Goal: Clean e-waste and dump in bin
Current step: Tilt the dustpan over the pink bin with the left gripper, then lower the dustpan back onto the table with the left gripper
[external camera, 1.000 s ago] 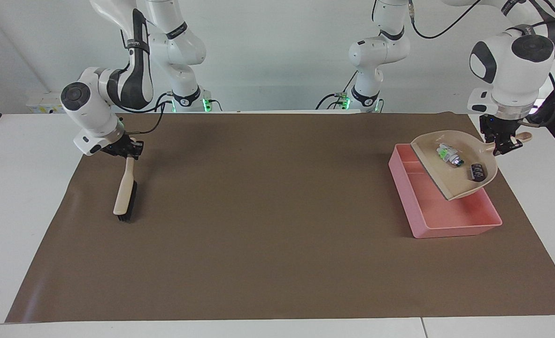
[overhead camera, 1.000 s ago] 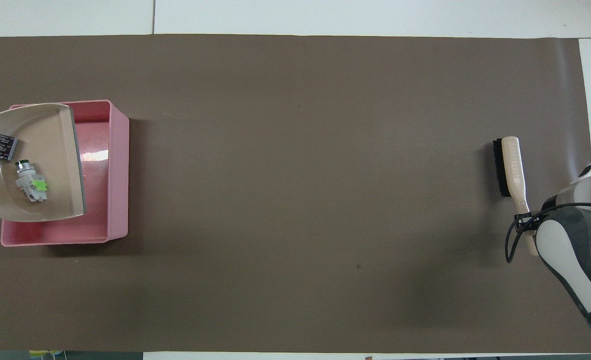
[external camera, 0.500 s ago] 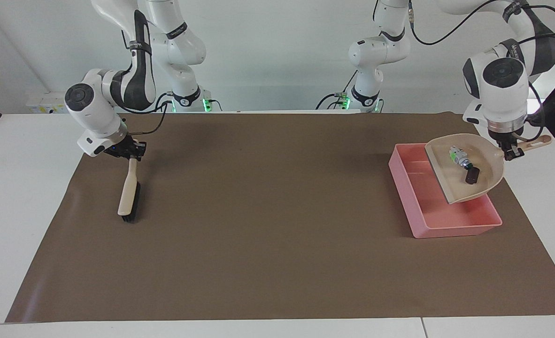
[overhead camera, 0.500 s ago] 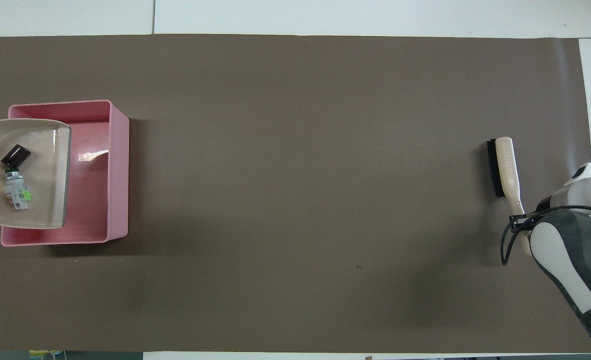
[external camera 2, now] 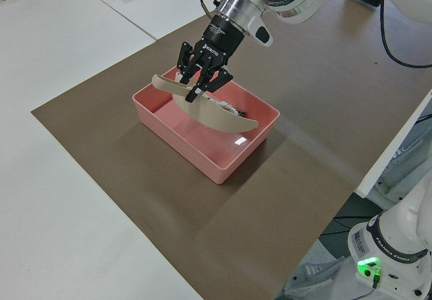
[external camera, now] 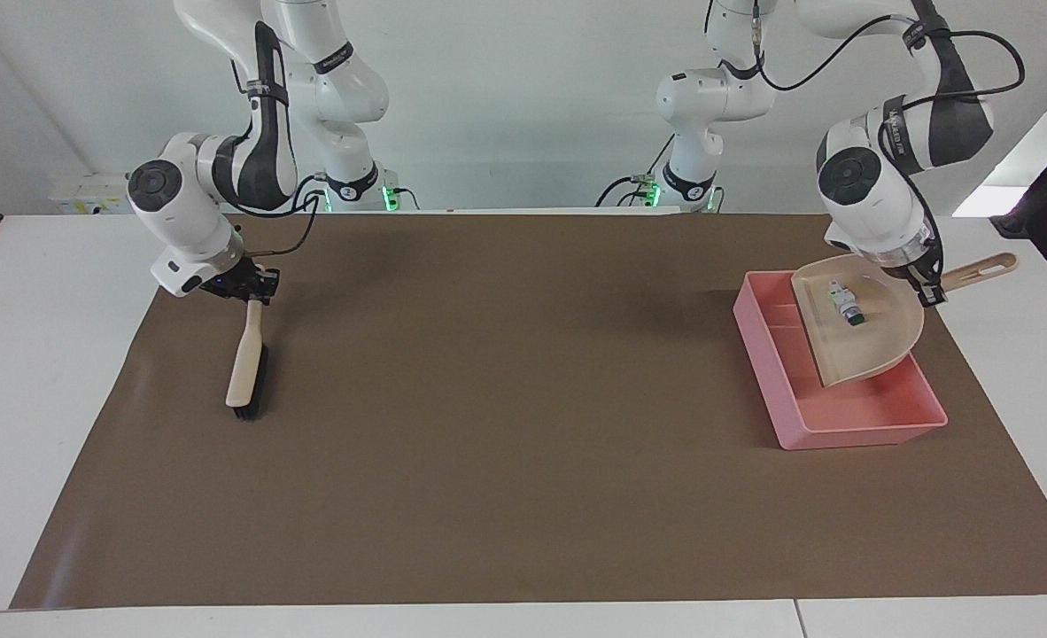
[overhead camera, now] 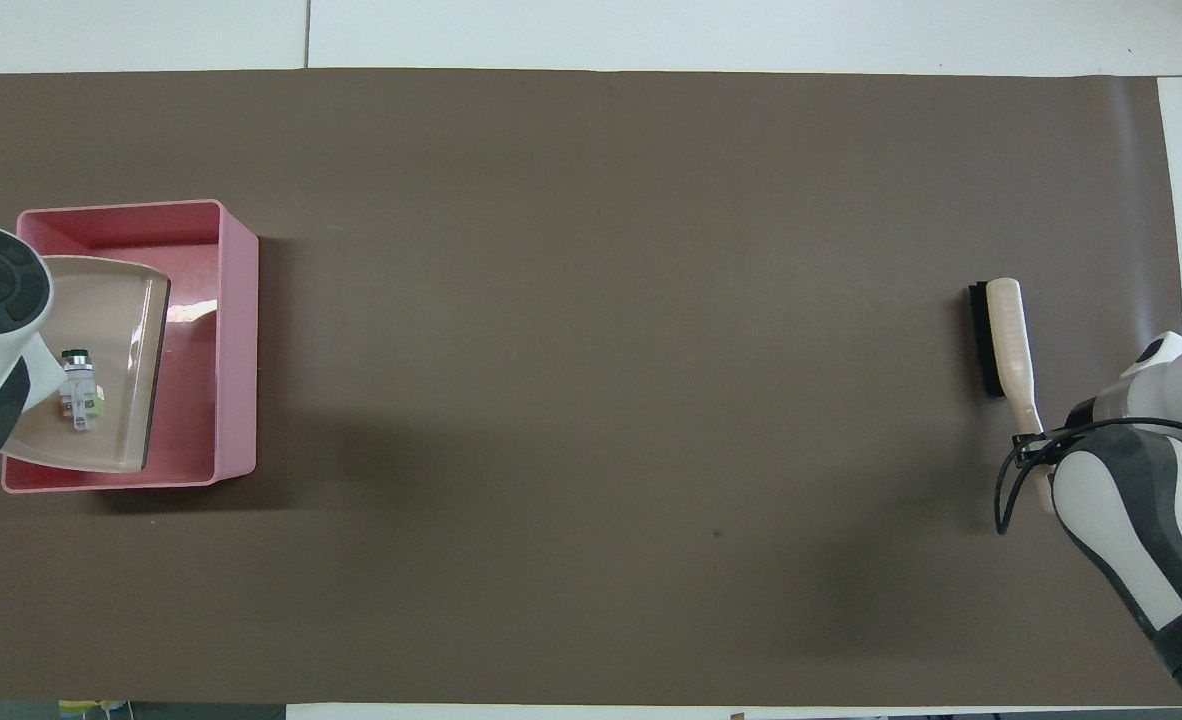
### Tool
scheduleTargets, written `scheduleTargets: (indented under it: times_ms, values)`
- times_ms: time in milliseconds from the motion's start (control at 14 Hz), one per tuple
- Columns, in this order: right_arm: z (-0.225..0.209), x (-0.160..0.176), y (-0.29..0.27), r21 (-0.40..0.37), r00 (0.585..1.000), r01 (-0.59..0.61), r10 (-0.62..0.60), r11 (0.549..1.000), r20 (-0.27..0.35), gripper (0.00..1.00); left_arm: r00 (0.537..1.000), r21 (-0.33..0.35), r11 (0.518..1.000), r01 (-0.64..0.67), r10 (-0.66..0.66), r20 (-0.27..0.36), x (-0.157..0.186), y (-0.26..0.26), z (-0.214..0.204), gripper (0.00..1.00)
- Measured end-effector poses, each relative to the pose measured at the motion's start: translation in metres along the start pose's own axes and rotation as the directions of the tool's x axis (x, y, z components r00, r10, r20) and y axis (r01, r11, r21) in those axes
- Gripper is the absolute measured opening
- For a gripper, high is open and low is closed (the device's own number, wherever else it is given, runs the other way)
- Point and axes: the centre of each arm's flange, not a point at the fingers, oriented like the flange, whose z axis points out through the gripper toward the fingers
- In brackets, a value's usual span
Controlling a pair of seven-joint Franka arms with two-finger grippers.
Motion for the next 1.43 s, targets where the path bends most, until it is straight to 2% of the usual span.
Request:
scheduleTargets:
  times_ms: [286, 500, 643, 714, 786, 929, 1143, 1286, 1429]
  values:
    - [0.001, -0.001, 0.000, -0.001, 1.000, -0.008, 0.008, 1.000, -0.007, 0.26, 0.996, -0.040, 0.999, 0.004, -0.001, 0.087, -0.001, 0.002, -0.023, 0.33]
    - [0.001, -0.002, -0.001, -0.001, 1.000, -0.015, 0.015, 1.000, -0.007, 0.26, 0.993, -0.051, 0.998, 0.037, -0.031, 0.115, -0.015, 0.002, -0.051, 0.33]
    - [0.001, -0.002, -0.001, -0.001, 1.000, -0.016, 0.016, 1.000, -0.008, 0.30, 0.990, -0.050, 0.998, 0.036, -0.029, 0.135, -0.015, 0.004, -0.066, 0.33]
    - [0.000, -0.002, -0.001, -0.001, 1.000, -0.016, 0.016, 1.000, -0.009, 0.35, 0.990, -0.044, 0.998, 0.037, -0.030, 0.139, -0.014, 0.004, -0.074, 0.33]
    - [0.000, -0.002, -0.001, -0.001, 1.000, -0.017, 0.017, 1.000, -0.010, 0.46, 0.991, -0.036, 0.999, 0.037, -0.032, 0.133, -0.013, 0.003, -0.082, 0.33]
    - [0.000, -0.002, -0.001, -0.001, 1.000, -0.017, 0.017, 1.000, -0.010, 0.69, 0.997, -0.026, 0.999, 0.029, -0.027, 0.066, 0.003, 0.003, -0.101, 0.33]
    - [-0.006, -0.001, 0.000, -0.001, 1.000, -0.017, 0.017, 1.000, -0.004, 0.99, 0.997, -0.016, 1.000, 0.006, -0.007, -0.071, 0.035, 0.005, -0.122, 0.33]
    - [-0.030, 0.008, -0.002, -0.011, 0.999, -0.008, 0.008, 1.000, -0.032, 1.00, 0.985, -0.008, 1.000, 0.003, -0.005, -0.172, 0.058, 0.004, -0.133, 0.33]
    - [-0.068, 0.020, -0.011, -0.030, 0.996, 0.012, -0.014, 0.999, -0.091, 1.00, 0.975, -0.003, 1.000, 0.000, -0.001, -0.221, 0.094, 0.004, -0.148, 0.33]
